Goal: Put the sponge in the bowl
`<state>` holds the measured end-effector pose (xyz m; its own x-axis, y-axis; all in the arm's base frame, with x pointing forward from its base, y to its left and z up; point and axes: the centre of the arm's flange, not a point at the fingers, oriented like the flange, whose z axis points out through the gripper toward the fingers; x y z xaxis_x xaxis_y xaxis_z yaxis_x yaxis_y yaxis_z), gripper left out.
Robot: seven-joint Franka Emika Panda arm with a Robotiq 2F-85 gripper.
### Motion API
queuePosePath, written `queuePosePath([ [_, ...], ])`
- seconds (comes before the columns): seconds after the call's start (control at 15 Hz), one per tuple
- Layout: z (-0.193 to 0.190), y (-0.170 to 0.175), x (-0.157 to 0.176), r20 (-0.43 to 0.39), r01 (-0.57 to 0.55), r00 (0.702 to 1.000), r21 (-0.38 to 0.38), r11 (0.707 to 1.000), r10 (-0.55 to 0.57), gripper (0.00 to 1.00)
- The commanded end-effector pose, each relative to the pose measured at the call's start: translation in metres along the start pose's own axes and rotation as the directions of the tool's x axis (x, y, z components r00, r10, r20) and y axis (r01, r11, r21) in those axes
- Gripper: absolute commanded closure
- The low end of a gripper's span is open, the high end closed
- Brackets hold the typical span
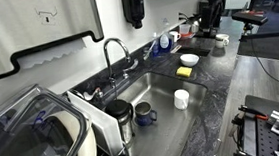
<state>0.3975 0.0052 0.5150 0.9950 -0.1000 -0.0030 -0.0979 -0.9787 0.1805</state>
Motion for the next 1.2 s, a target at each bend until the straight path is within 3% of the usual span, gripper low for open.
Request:
queuePosePath([
  [0.0, 0.0, 0.0, 0.0, 0.0, 0.0, 1.0, 0.0, 1.0, 0.0, 0.0],
  [0.27, 0.0, 0.0, 0.0, 0.0, 0.0, 1.0, 0.0, 1.0, 0.0, 0.0],
  [0.67, 0.014, 0.041, 0.01, 0.014, 0.009, 1.0, 0.031, 0.999, -0.009, 0.0],
  [0.93, 0.044, 0.07, 0.022, 0.027, 0.104, 0.994, 0.071, 0.992, -0.106, 0.0],
  [1.13, 0.071, 0.086, 0.037, -0.008, 0.217, 0.976, 0.099, 0.971, -0.218, 0.0],
])
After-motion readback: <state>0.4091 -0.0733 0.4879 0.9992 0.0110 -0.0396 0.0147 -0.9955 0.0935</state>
